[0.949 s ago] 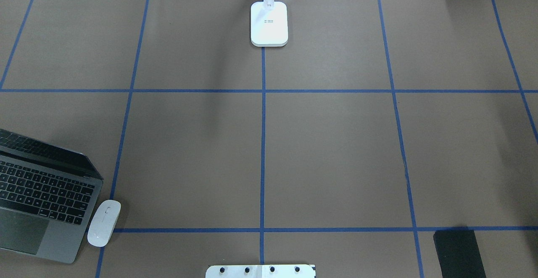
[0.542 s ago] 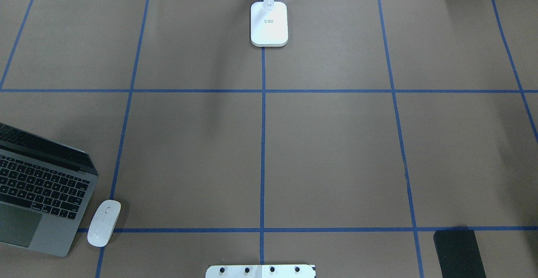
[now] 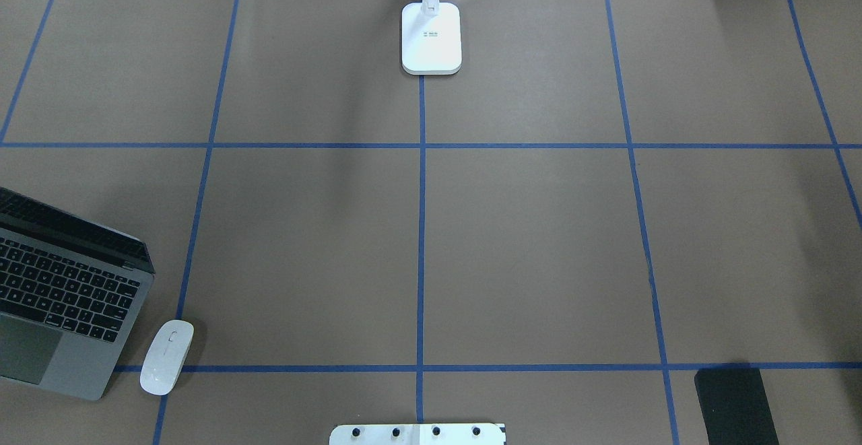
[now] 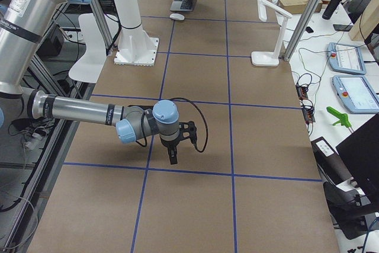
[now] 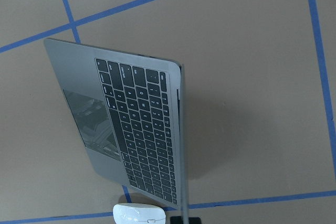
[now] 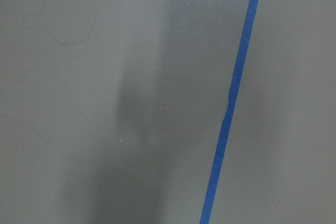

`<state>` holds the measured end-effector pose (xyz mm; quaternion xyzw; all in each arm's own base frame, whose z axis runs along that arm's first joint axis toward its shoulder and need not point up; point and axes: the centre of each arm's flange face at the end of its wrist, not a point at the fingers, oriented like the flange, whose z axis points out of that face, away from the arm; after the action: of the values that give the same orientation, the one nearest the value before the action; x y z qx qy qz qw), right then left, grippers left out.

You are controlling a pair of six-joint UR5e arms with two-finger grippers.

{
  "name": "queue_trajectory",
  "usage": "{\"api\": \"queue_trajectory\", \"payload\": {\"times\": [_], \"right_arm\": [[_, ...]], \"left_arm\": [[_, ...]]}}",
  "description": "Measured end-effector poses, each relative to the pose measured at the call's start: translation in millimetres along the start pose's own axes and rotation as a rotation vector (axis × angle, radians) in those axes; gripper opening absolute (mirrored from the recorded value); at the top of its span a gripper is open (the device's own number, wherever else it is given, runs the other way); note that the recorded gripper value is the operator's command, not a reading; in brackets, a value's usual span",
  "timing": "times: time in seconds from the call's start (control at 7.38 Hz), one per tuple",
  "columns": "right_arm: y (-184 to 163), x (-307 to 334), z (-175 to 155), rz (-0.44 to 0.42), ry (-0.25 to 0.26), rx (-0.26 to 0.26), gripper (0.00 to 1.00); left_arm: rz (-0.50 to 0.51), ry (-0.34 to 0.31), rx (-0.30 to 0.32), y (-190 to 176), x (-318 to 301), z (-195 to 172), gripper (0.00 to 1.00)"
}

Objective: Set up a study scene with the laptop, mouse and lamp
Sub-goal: 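Lift the laptop's hinge edge with the left gripper, tilting it up, then swing the held laptop away from the mouse toward the table center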

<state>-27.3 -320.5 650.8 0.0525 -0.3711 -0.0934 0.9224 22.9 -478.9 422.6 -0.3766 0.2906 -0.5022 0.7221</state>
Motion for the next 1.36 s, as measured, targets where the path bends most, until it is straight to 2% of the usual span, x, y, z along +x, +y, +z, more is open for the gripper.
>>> {"api": "queue_trajectory", "payload": {"times": [0.68,1.36], "right_arm": [[0.1,0.1,0.1,0.001,0.0,-0.001,1.0],[-0.2,-0.1,0.0,0.001,0.0,0.0,1.0]], "left_arm": [[-0.004,0.001,-0.007,14.8,19.3,-14.0,0.0],[-0.012,0.008,-0.04,39.0,38.7,-31.0,0.0]]}}
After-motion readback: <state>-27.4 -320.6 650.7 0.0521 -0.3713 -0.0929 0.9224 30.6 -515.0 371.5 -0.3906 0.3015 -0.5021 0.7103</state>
